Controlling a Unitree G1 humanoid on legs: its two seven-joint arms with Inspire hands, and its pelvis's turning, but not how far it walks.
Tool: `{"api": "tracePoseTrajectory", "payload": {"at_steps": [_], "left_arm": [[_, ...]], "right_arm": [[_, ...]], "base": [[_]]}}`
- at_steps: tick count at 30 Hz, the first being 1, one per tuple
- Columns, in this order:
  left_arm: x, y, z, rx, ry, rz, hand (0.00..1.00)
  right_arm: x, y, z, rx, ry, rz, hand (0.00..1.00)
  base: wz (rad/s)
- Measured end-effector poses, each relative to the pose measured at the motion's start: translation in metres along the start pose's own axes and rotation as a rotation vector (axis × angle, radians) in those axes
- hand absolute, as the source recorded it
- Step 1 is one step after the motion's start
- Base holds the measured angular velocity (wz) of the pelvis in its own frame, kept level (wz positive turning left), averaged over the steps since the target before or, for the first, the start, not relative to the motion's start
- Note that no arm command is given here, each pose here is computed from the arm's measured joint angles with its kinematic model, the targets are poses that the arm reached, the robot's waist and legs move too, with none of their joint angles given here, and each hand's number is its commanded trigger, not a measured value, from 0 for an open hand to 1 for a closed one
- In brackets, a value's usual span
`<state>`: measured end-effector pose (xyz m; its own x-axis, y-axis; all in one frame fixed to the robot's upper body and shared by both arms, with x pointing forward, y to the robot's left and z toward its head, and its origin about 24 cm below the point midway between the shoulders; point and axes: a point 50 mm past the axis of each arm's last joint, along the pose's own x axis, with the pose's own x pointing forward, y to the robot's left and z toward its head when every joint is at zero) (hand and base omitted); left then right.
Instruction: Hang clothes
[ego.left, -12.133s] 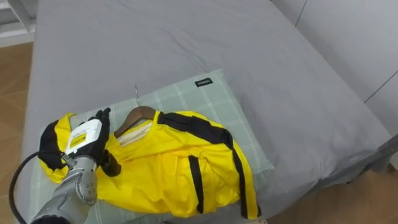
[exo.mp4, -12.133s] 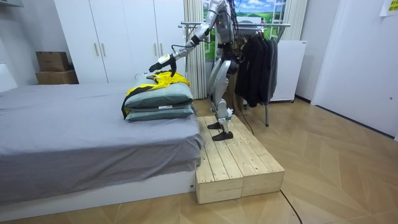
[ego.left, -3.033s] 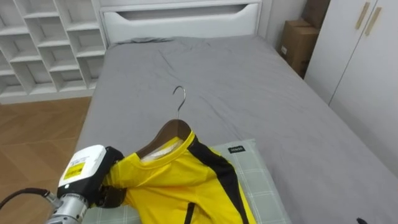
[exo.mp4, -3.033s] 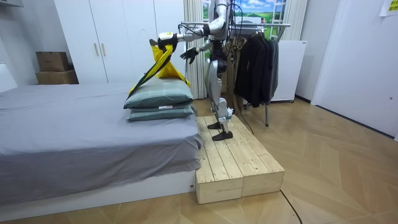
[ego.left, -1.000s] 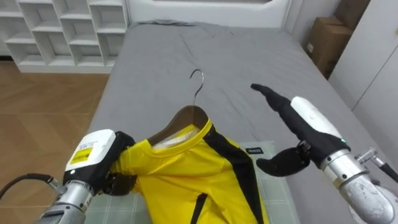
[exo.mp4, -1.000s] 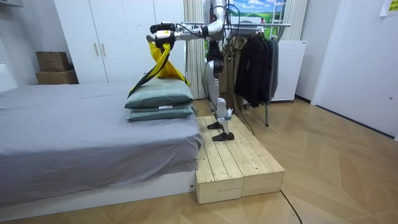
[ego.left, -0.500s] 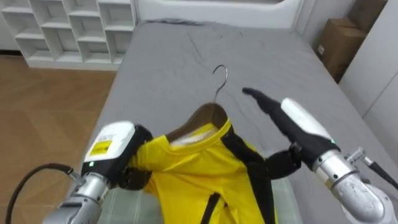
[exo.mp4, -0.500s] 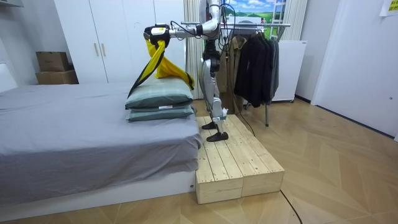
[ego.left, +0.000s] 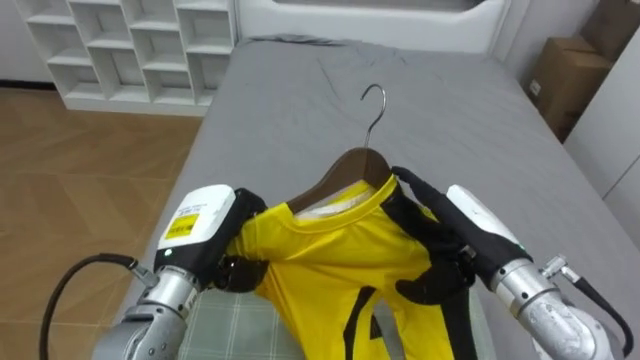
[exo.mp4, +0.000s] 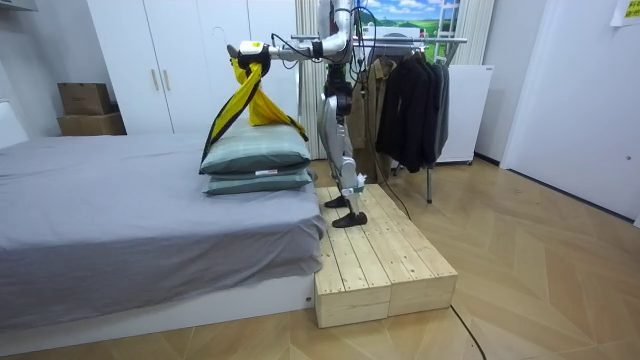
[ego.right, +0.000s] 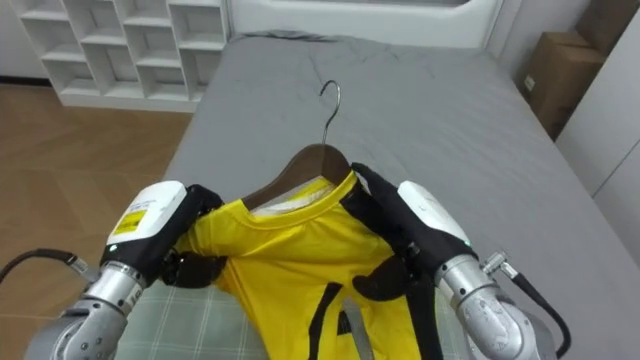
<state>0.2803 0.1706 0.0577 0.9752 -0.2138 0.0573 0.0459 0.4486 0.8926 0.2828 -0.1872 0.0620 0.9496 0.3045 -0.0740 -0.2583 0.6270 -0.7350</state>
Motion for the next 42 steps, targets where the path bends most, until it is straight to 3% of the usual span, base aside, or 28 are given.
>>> {"api": "tracePoseTrajectory", "payload": {"at_steps": [14,27,32,35,42], "left_arm": [[0.0,0.014,0.003,0.021,-0.026,0.046,1.0],[-0.001,0.015,0.005,0.023,-0.035,0.052,1.0],[-0.001,0.024,0.012,0.044,-0.072,0.067,1.0],[-0.006,0.031,0.016,0.062,-0.098,0.068,1.0],[-0.016,0.027,0.013,0.027,-0.086,-0.001,1.0]], "right_arm": [[0.001,0.006,-0.005,0.008,0.013,-0.018,0.0],[-0.004,0.01,-0.018,-0.008,0.078,-0.012,0.0],[-0.005,0.008,-0.022,0.005,0.092,-0.03,0.0],[-0.009,0.008,-0.03,-0.002,0.128,-0.043,0.0],[-0.016,0.017,-0.043,0.007,0.186,-0.03,0.0]], "base": [[-0.08],[0.08],[0.11],[0.06],[-0.04]]}}
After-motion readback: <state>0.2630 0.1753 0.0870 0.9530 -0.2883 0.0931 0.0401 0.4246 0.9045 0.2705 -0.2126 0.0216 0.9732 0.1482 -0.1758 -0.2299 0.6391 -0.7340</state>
